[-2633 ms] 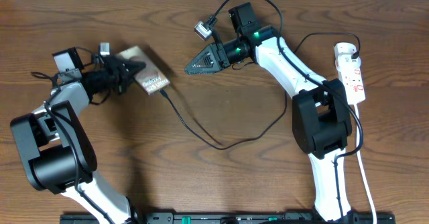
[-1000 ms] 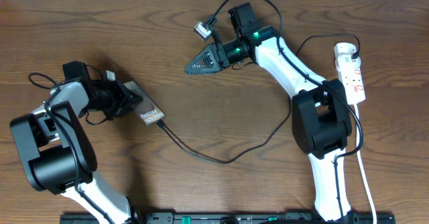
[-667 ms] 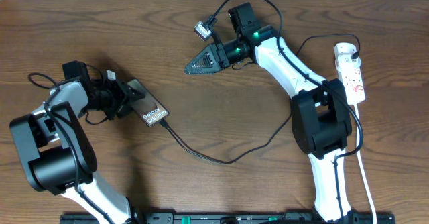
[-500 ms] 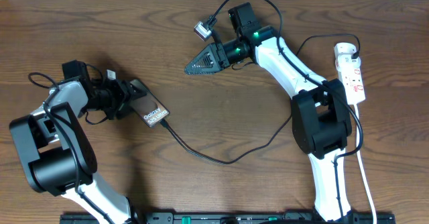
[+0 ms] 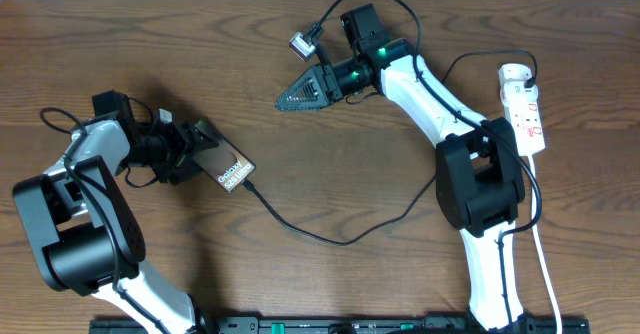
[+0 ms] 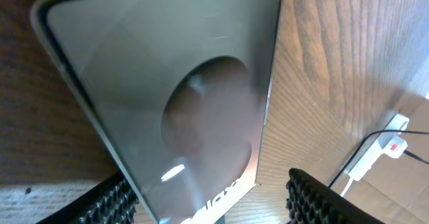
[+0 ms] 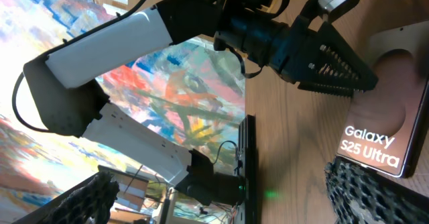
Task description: Plug charger to phone and switch on socket
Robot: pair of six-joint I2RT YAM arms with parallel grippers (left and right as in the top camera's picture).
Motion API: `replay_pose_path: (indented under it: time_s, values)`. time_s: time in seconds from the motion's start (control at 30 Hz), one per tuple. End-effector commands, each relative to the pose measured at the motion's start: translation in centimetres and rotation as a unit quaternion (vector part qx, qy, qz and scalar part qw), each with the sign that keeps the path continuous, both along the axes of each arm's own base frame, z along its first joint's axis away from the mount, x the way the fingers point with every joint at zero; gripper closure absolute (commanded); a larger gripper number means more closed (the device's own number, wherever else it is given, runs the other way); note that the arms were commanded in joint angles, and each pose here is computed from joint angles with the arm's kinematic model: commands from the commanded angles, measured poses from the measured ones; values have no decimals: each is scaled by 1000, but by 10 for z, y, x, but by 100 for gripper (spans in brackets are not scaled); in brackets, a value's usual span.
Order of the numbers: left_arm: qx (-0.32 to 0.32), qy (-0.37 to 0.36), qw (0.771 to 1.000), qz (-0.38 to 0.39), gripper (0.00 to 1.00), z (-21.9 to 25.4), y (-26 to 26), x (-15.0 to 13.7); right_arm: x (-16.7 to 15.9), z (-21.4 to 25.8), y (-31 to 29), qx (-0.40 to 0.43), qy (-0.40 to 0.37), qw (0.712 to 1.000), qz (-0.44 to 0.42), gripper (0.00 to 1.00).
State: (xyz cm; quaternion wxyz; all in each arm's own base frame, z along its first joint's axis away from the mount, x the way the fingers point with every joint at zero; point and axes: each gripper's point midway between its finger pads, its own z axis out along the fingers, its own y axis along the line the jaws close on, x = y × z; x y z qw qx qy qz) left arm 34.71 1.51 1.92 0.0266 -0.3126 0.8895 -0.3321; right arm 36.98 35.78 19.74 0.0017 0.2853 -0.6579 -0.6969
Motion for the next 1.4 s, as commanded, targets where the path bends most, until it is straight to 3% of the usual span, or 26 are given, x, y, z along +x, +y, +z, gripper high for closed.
replay_pose_path:
  time_s: [0.0,0.43,0.6,0.93,1.07,1.2,1.37]
  values:
    - [38,34,999,2,28,-17,11,-12,-1,8,0,9,-1,1000,5,1]
    - [35,41,999,2,27,-17,10,-14,-2,8,2,8,0,1000,7,1]
    - [34,32,999,4,22,-11,10,-12,-1,7,1,6,-1,1000,5,1]
    - [22,-72,997,2,20,56,2,4,5,-6,3,-28,-10,999,-17,1]
    - [24,-135,991,-2,16,99,-3,7,14,-42,-1,-137,-4,988,-65,1]
    - [47,-198,979,-4,10,142,-5,3,14,-97,-30,-307,0,946,-108,1]
    - [72,-261,963,-6,9,186,-9,-7,11,-118,-62,-391,3,913,-116,1]
